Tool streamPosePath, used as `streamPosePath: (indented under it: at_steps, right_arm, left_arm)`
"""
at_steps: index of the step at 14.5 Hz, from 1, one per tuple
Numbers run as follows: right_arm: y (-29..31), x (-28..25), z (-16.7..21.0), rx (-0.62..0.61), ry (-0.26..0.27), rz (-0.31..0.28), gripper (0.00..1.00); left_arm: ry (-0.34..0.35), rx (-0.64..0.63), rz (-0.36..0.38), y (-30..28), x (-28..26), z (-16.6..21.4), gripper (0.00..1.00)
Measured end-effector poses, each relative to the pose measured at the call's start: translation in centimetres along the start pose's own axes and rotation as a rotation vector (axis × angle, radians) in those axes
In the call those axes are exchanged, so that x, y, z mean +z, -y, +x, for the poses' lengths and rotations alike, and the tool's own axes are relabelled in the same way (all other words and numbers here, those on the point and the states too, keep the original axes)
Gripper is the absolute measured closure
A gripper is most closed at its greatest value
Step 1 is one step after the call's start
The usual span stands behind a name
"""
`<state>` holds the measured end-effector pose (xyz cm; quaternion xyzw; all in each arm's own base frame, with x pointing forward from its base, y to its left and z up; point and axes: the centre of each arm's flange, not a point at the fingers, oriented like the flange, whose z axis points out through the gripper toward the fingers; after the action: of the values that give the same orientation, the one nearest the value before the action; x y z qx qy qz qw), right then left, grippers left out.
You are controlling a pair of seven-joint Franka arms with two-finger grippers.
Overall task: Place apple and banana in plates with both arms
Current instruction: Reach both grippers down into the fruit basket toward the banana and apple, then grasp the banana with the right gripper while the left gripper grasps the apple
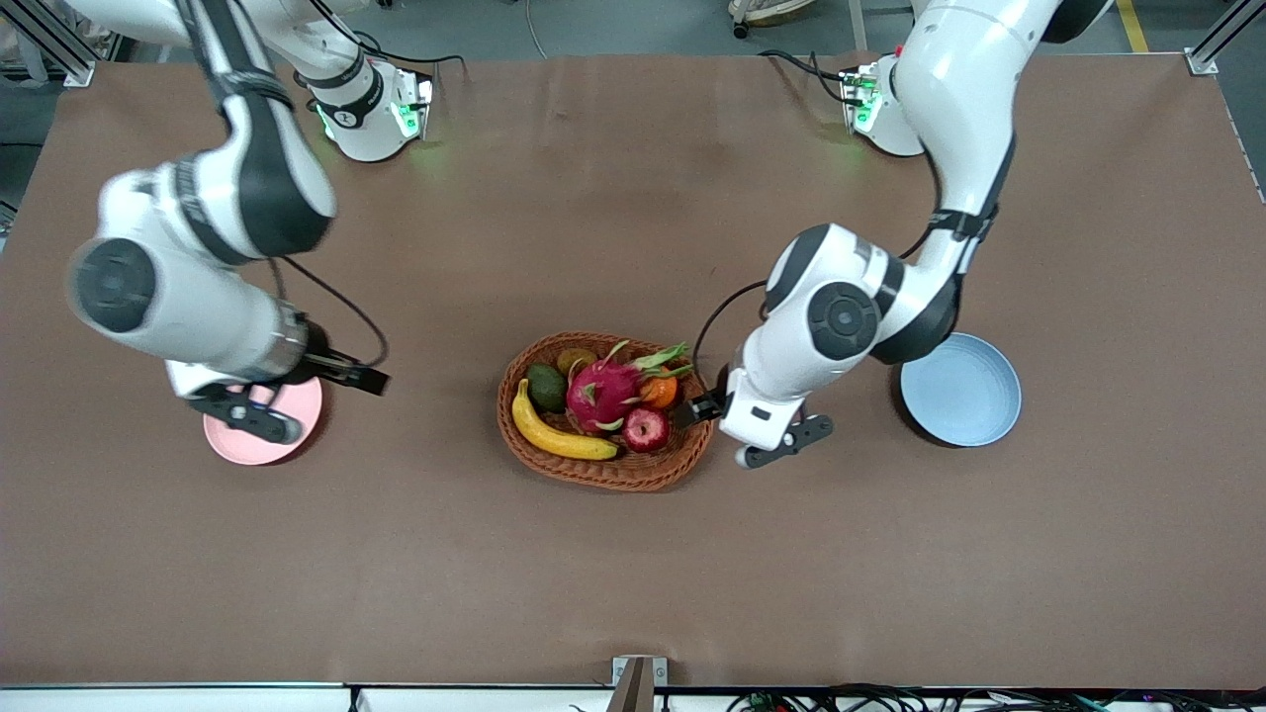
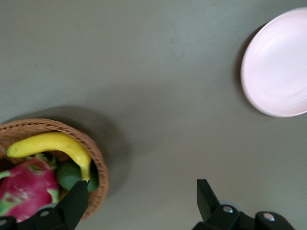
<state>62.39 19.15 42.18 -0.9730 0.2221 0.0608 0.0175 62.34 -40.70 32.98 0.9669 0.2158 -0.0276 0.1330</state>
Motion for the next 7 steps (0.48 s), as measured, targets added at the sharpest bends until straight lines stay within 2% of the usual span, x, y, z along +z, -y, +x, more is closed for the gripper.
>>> streamPosePath:
  at_steps: [3, 7]
  right_arm:
    - [5.3, 4.0, -2.8, 0.115, -0.021, 0.012, 0.00]
    - [8.5, 8.5, -5.2, 0.208, -0.042, 0.053, 0.03]
  left_arm:
    - [-0.021, -0.011, -0.039, -1.4, 3.3, -1.2, 0.00]
    - [-0.044, -0.024, -0.077, -2.0, 6.5, -1.7, 0.00]
